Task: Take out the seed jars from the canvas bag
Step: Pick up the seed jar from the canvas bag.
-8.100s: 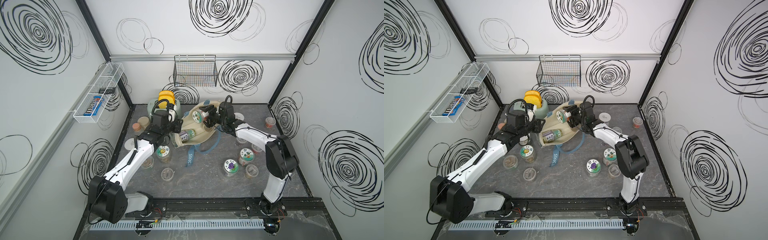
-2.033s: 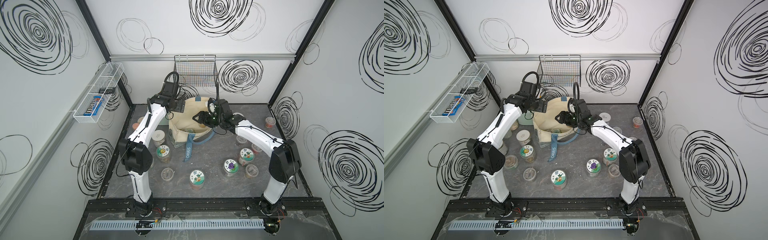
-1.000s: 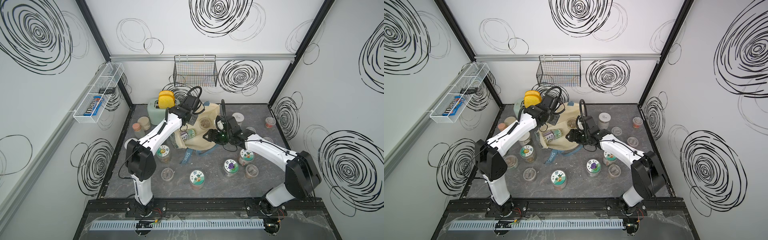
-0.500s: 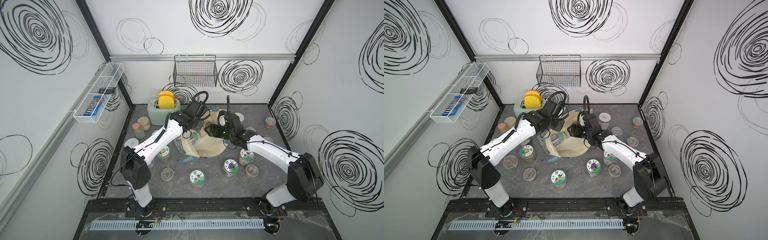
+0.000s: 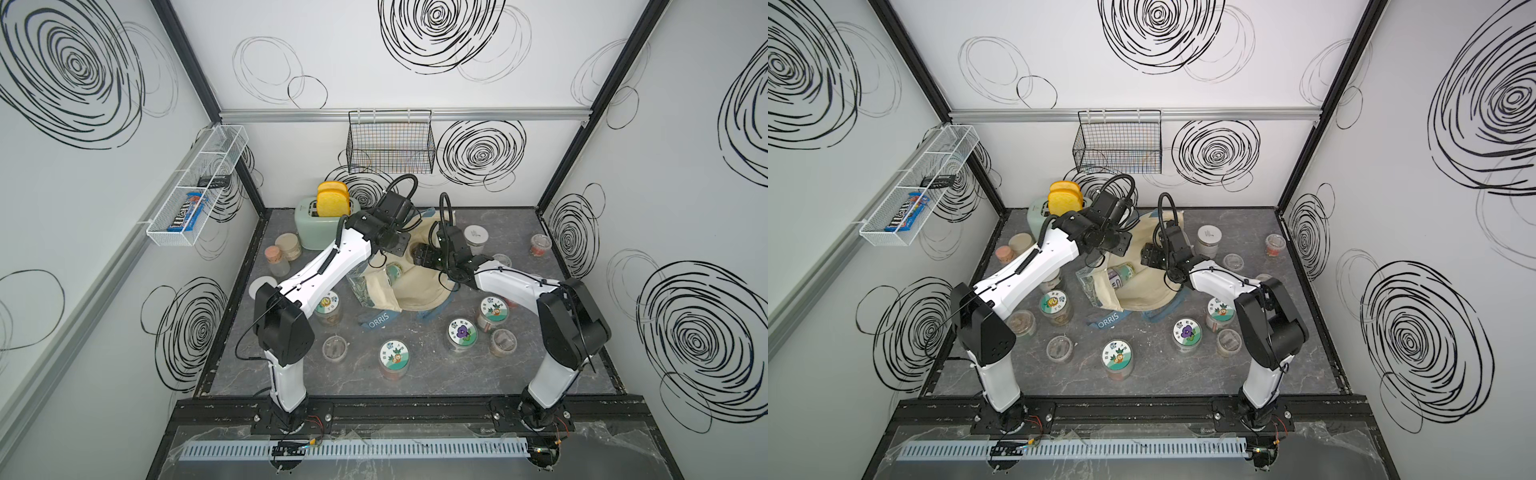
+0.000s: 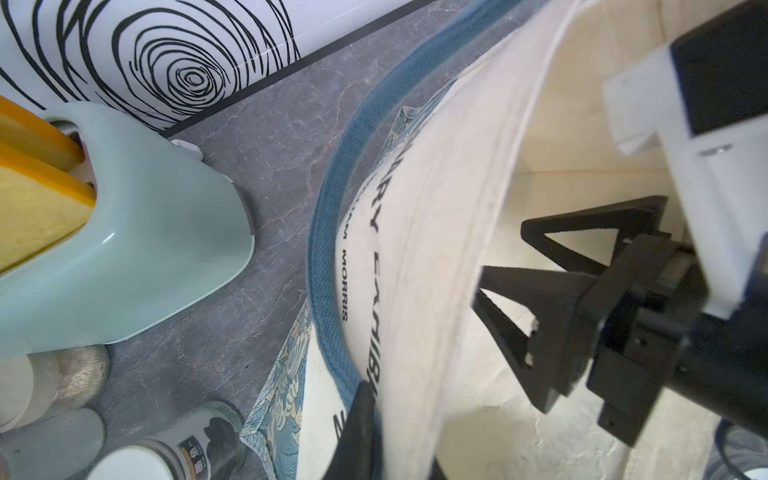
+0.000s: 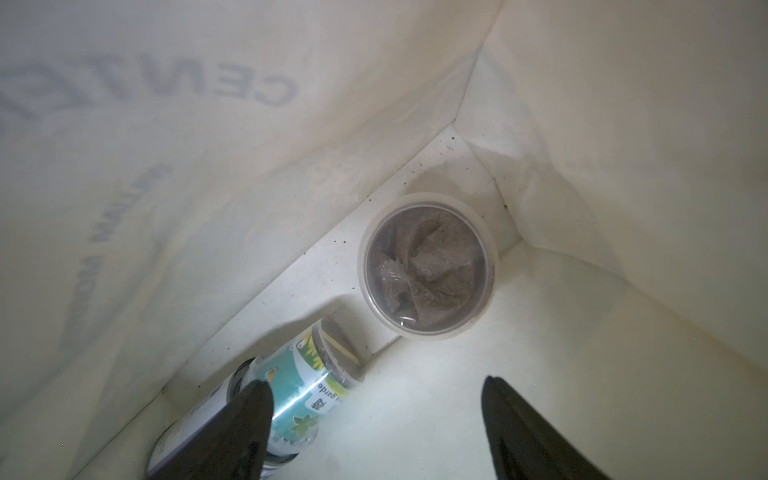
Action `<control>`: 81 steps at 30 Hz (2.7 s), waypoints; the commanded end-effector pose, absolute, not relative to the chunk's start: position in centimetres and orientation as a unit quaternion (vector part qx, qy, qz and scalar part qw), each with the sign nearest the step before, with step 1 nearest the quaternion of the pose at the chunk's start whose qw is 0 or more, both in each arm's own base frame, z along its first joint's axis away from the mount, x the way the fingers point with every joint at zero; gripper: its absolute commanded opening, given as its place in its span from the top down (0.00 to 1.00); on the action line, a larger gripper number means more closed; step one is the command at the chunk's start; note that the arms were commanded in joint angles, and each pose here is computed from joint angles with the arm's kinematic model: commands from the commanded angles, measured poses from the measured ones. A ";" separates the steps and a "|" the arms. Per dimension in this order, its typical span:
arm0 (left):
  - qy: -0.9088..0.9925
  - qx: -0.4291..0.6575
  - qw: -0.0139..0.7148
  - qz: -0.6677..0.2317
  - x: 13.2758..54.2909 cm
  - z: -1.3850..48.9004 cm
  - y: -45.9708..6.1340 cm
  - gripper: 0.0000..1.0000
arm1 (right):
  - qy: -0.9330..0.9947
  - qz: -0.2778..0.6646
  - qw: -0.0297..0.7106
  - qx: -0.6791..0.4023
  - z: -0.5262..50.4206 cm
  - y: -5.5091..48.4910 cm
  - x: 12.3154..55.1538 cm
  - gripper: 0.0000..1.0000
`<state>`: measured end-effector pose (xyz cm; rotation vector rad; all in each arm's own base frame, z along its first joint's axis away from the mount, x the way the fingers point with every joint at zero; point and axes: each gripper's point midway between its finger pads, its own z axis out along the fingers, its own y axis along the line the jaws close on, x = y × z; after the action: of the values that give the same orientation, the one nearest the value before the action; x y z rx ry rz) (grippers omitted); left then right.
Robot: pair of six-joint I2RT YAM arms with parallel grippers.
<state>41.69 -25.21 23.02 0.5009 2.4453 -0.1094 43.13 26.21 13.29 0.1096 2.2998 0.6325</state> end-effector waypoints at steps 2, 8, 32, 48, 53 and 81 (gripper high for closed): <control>0.925 0.182 0.324 -0.084 41.8 24.8 -26.2 1.00 | 0.890 0.235 0.388 0.055 13.3 26.1 44.8 0.09; 0.922 0.182 0.328 -0.094 41.7 25.4 -26.2 1.00 | 0.898 0.222 0.376 0.056 11.2 26.3 45.8 0.04; 0.919 0.191 0.327 -0.110 40.8 25.4 -26.9 1.00 | 0.913 0.202 0.343 0.095 6.3 25.0 49.7 0.00; 0.918 0.190 0.333 -0.103 40.9 25.5 -26.7 1.00 | 0.911 0.213 0.342 0.087 7.6 25.7 49.7 0.19; 0.917 0.186 0.340 -0.095 41.2 25.6 -26.1 1.00 | 0.896 0.234 0.369 0.078 11.8 25.9 49.6 0.19; 0.914 0.078 0.397 -0.030 45.0 27.2 -16.1 1.00 | 0.819 0.363 0.442 0.035 28.7 19.2 37.9 0.18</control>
<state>44.30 -18.76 22.92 0.2939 2.4371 -0.1132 39.37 19.95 28.50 0.1125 2.0212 0.8872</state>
